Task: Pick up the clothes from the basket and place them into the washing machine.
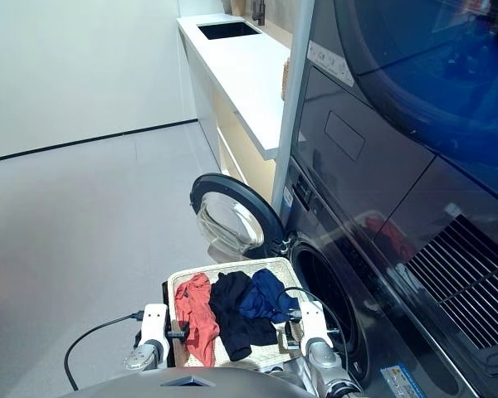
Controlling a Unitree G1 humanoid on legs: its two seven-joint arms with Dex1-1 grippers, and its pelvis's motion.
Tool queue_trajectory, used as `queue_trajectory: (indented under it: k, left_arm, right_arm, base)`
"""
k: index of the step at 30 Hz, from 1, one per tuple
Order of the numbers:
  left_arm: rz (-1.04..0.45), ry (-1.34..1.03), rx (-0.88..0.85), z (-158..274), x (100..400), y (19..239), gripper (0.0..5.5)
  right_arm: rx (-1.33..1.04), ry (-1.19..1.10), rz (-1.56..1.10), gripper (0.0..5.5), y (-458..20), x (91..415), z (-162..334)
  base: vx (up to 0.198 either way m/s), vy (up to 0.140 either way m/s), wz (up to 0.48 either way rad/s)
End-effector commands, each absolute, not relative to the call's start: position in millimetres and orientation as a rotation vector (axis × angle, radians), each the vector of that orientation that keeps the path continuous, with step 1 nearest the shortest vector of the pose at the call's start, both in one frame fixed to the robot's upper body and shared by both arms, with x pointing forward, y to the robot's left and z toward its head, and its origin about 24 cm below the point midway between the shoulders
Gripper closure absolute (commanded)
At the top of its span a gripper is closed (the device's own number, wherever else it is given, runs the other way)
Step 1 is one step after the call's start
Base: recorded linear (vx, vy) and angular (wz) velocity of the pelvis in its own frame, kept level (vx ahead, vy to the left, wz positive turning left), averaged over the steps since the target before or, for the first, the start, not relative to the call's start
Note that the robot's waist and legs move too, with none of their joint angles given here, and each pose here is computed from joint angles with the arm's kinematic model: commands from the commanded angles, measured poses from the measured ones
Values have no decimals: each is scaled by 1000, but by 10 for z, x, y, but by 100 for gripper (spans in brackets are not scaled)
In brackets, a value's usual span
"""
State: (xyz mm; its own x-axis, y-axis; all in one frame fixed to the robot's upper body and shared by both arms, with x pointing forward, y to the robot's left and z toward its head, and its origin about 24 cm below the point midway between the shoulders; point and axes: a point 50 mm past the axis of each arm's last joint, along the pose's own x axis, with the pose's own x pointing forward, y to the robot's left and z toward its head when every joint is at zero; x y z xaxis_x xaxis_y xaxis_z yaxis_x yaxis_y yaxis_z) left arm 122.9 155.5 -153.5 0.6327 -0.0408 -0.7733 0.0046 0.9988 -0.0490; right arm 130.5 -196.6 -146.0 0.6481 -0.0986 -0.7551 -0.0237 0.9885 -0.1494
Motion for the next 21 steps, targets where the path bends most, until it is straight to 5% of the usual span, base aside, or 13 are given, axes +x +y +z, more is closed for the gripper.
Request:
queue_trajectory:
  k: [1,21]
  left_arm:
    - [8,786,-31,-1427,1519,1640,0]
    - [-40,789,77,-1411,1592,1670,0]
  right_arm:
    - [-138,740,-12,0,-1845,1636,-1323]
    - [-192,708,24,0,-1863,1736,-1267]
  base:
    - [0,0,0]
    - [-6,-3,-5]
